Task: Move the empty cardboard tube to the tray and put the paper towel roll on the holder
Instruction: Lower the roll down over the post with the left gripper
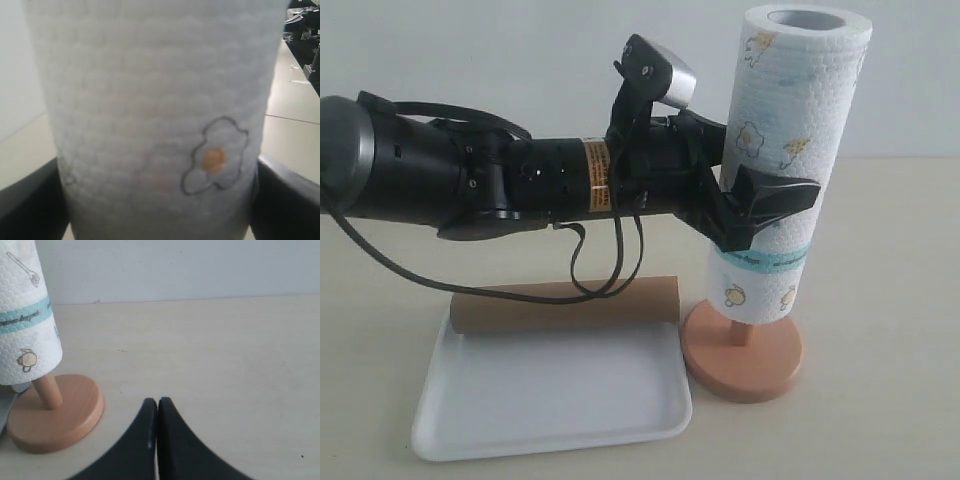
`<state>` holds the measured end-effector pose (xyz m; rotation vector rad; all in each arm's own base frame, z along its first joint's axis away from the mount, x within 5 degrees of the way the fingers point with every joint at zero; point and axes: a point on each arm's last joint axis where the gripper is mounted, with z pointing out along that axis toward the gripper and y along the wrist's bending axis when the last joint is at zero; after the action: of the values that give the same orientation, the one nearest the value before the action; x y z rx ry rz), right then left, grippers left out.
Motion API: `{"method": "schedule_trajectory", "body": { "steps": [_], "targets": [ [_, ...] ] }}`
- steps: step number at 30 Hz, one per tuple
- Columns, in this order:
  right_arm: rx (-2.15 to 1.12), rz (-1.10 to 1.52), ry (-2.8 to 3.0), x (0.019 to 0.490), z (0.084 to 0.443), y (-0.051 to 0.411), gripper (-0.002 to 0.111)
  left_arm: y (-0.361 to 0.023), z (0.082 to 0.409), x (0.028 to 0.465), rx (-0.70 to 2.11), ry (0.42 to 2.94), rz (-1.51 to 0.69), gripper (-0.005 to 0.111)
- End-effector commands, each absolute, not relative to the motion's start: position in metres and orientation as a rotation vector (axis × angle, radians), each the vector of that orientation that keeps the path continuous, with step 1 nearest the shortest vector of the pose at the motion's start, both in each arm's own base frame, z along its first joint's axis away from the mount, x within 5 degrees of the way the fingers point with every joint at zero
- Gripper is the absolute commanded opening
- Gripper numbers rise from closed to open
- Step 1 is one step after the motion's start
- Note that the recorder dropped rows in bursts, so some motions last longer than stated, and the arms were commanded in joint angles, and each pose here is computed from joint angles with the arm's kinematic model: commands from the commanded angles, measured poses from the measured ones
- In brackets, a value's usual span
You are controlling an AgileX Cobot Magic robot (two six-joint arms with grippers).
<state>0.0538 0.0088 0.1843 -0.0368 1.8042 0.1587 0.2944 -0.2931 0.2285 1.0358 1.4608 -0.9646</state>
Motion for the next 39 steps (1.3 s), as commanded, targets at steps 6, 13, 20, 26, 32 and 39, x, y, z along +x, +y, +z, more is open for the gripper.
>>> {"method": "schedule_trajectory", "body": {
  "steps": [6,13,20,26,32,39],
  "targets": [
    [-0.034,0.153,1.789,0.054,0.186,0.008,0.000,-0.290,0.221,0.290,0.981,1.469,-0.994,0.004],
    [-0.034,0.153,1.789,0.054,0.186,0.008,0.000,-0.294,0.199,0.293,0.995,1.492,-1.023,0.004],
    [-0.034,0.153,1.789,0.054,0.186,0.008,0.000,-0.296,0.187,0.293,0.998,1.502,-1.049,0.004],
    [-0.034,0.153,1.789,0.054,0.186,0.008,0.000,-0.296,0.188,0.293,1.029,1.466,-1.019,0.022],
    [-0.034,0.153,1.789,0.054,0.186,0.008,0.000,-0.297,0.188,0.293,1.035,1.460,-1.013,0.070],
    [-0.034,0.153,1.789,0.054,0.186,0.008,0.000,-0.296,0.190,0.296,0.982,1.472,-1.017,0.085]
  ]
}}
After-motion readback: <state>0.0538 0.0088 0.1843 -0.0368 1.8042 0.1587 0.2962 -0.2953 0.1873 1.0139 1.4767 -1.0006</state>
